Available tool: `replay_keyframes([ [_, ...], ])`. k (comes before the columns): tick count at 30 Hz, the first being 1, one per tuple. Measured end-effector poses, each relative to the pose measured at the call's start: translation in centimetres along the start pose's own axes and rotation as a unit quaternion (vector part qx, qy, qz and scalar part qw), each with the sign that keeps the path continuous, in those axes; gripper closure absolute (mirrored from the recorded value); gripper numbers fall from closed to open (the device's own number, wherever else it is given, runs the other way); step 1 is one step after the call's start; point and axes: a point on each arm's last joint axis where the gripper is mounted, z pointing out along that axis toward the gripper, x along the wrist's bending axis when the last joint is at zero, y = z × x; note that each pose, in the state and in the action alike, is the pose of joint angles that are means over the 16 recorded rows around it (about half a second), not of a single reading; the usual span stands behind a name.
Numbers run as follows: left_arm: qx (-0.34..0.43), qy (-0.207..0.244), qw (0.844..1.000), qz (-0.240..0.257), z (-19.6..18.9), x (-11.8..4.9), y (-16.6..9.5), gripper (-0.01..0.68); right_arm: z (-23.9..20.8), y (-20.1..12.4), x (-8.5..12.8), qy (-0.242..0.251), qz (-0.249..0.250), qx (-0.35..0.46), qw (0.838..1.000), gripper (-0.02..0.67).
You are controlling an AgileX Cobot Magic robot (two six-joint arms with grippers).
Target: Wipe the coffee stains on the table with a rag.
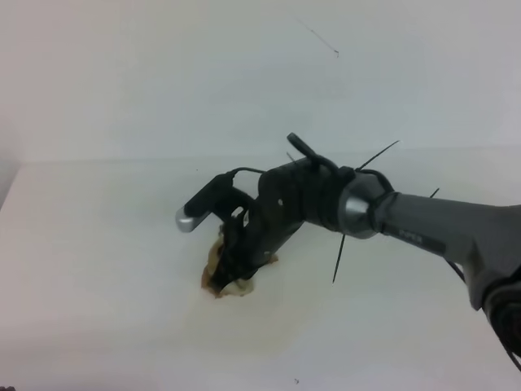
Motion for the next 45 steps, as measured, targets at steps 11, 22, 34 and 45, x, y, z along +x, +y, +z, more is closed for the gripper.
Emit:
replay_keyframes([
  [11,0.0,0.0,1.0,0.0,0.0,0.0,0.0,0.675,-3.8,-0.2,-5.9,-0.027,0.028,0.01,0.999,0.557],
  [22,0.0,0.0,1.0,0.0,0.0,0.0,0.0,0.675,-13.8,-0.7,-8.2,-0.044,0.036,0.002,0.998,0.554],
  [34,0.0,0.0,1.0,0.0,0.0,0.0,0.0,0.675,-17.6,-6.0,-6.9,-0.045,0.085,-0.045,0.994,0.549],
  [45,0.0,0.0,1.0,0.0,0.0,0.0,0.0,0.675,-12.7,-5.0,-5.1,-0.017,0.084,-0.113,0.99,0.442],
])
